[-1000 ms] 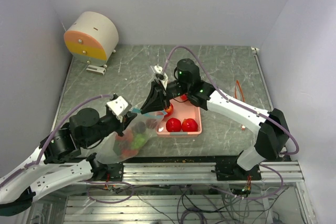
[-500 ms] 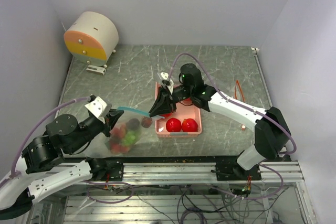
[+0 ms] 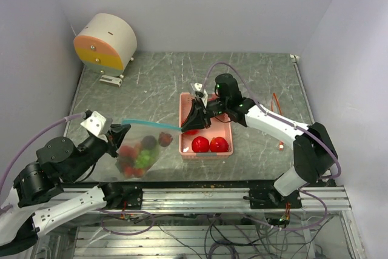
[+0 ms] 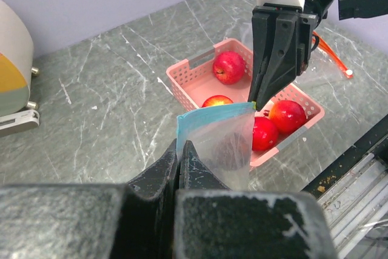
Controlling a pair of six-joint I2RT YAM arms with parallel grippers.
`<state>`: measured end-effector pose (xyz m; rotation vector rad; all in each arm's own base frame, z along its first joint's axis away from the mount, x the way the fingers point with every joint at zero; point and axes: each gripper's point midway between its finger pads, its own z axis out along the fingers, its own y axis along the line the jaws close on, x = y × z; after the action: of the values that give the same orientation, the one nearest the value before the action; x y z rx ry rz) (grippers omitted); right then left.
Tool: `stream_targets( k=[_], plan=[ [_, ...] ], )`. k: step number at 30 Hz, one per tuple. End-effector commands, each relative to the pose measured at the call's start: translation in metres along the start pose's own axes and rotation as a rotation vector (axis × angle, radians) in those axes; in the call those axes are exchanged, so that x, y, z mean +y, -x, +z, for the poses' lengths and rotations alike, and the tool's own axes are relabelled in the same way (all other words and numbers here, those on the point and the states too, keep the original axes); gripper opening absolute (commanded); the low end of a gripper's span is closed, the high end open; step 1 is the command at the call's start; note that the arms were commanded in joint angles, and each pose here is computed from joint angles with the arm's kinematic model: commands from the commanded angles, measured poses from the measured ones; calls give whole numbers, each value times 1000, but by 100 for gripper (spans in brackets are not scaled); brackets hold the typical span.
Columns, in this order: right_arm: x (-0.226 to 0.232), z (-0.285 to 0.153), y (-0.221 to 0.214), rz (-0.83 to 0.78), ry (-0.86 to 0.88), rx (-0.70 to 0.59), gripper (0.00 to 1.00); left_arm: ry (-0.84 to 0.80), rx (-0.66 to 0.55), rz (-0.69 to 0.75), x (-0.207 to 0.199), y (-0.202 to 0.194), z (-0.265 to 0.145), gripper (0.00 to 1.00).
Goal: Place the food in the zip-top bag and seal the zipper
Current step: Zip the zipper food storage bag at the center of the board.
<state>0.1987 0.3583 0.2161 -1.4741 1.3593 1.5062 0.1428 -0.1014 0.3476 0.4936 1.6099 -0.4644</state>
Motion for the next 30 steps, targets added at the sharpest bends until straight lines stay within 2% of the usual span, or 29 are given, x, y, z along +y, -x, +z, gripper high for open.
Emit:
stream_targets(
  k=[1,4,5,7,9,11,14,18,24,30],
  plan=[
    [-14,-10,-25,78,-53,35,0,81,-129,-55,20,36,-15,7],
    [-22,-11,-28,110,-84,43,0,91,-129,-60,21,35,-14,7],
    [-27,-11,-27,129,-106,44,6,94,-128,-65,21,34,-13,7],
    [-37,-13,-18,163,-166,29,28,105,-121,-79,19,30,-6,7],
    [-51,-17,-1,211,-266,-20,57,150,-111,-114,21,26,6,7],
    [-65,-29,15,282,-366,-66,77,217,-102,-155,25,23,19,7],
    [-84,-58,34,417,-510,-155,99,344,-105,-185,35,22,36,7],
    [-118,-116,27,531,-855,-186,100,474,-168,-203,47,29,53,7],
    [-143,-210,-19,732,-1337,-223,100,714,-236,-163,73,25,61,7],
    [-135,-280,-67,827,-1751,-140,100,948,-183,-99,98,4,56,7]
  ],
)
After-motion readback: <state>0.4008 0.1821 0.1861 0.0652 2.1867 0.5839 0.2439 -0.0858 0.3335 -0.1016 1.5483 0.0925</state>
